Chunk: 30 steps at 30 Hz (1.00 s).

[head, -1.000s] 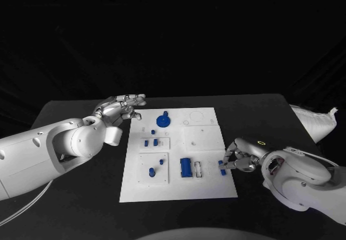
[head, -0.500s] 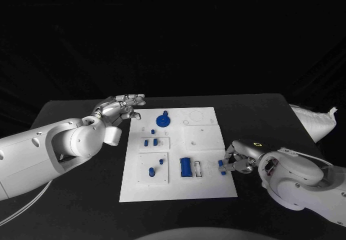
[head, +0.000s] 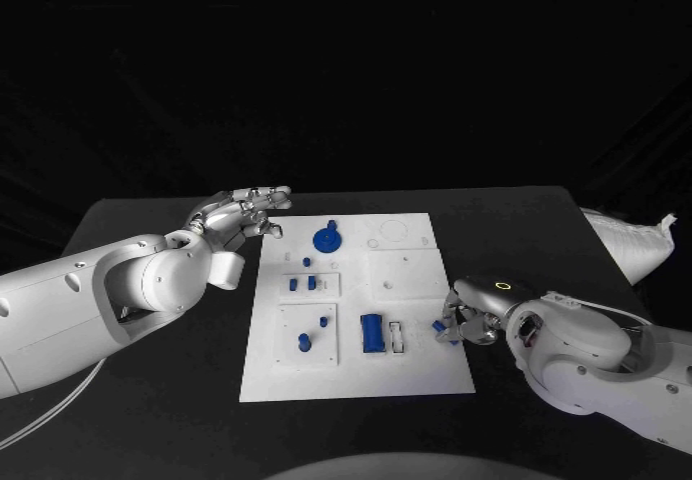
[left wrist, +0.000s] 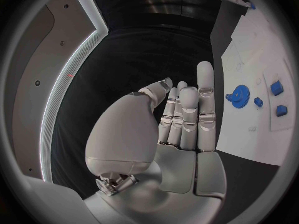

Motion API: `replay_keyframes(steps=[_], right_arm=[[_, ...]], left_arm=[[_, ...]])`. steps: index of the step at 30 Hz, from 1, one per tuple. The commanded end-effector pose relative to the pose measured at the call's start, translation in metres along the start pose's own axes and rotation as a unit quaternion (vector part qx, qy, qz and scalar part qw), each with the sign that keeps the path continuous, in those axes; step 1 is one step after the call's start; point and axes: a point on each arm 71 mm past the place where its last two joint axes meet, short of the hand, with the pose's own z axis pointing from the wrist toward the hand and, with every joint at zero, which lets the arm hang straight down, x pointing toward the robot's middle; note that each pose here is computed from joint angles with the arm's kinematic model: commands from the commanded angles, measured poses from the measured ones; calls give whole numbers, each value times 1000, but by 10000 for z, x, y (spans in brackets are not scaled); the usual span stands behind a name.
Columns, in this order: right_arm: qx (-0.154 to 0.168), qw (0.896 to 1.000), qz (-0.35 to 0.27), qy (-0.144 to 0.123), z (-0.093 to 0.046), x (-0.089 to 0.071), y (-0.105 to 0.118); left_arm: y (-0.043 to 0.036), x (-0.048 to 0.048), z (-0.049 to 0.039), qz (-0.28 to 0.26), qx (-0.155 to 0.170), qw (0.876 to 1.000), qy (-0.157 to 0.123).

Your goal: Assemble the parts on the task board

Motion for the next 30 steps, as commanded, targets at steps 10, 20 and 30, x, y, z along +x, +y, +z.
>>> replay_keyframes(steps=[10, 20, 30], right_arm=[[-6, 995, -86, 54, 37, 203, 46], [3, 998, -18, 54, 42, 206, 41], [15, 997, 72, 19, 6, 140, 58]], left_arm=[[-4, 28, 1, -2, 2, 1000, 11], [-4, 31, -1, -1, 2, 1000, 11], [-4, 33, -4, -1, 2, 1000, 11]])
